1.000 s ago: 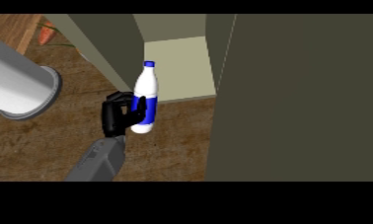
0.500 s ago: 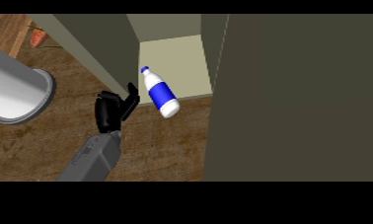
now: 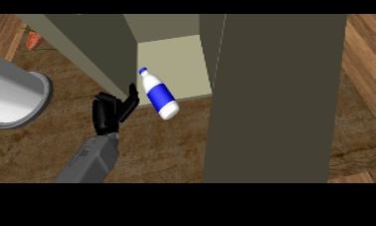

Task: Pick up the bottled water, place it into the cabinet and close the cabinet

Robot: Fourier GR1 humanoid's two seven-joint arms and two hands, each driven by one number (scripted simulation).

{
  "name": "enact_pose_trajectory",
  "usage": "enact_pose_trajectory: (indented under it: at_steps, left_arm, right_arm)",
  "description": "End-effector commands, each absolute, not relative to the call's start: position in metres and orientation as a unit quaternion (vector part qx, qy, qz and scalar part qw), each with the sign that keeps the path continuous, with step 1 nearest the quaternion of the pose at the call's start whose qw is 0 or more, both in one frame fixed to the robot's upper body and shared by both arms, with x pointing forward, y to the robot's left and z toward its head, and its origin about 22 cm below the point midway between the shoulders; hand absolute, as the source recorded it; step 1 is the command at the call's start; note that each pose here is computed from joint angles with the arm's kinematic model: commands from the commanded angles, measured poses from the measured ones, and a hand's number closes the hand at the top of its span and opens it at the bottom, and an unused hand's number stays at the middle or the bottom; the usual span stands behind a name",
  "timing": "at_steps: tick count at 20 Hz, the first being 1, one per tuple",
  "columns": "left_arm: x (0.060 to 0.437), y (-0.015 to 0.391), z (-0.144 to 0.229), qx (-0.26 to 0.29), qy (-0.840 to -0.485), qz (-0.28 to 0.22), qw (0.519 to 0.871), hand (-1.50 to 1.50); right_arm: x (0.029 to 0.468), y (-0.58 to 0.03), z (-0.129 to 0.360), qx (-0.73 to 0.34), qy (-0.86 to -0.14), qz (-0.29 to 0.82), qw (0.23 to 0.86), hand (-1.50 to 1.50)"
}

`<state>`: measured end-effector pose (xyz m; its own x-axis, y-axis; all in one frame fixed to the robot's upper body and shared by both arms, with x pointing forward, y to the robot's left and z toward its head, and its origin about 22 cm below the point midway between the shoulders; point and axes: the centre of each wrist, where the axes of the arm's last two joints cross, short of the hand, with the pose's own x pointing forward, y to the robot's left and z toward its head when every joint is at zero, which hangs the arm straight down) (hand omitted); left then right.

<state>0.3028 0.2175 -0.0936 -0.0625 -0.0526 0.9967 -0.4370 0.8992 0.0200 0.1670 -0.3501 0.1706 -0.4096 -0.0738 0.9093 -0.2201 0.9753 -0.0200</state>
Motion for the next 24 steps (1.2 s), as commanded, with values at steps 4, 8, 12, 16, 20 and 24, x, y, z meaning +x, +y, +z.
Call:
enact_pose_trajectory:
  at_steps: [4,8,12,16,20,24]
  left_arm:
    - [0.367,0.151,-0.027,0.091,-0.752,0.136,0.638,-1.5]
    - [0.37,0.161,-0.027,0.104,-0.752,0.134,0.637,-1.5]
    - [0.368,0.154,-0.029,0.113,-0.75,0.125,0.64,-1.5]
    - [0.375,0.163,-0.023,0.126,-0.762,0.107,0.626,-1.5]
    - [0.38,0.164,-0.014,0.111,-0.77,0.102,0.62,-1.5]
    - [0.378,0.166,-0.014,0.101,-0.788,0.039,0.606,-1.5]
  right_arm:
    - [0.173,-0.351,0.17,0.1,-0.837,0.073,0.532,-1.5]
    - [0.173,-0.351,0.17,0.102,-0.838,0.076,0.531,-1.5]
    - [0.175,-0.352,0.171,0.102,-0.838,0.069,0.531,-1.5]
    - [0.177,-0.354,0.169,0.105,-0.833,0.079,0.537,-1.5]
    - [0.178,-0.352,0.172,0.115,-0.836,0.085,0.53,-1.5]
    - [0.179,-0.35,0.175,0.116,-0.838,0.1,0.524,-1.5]
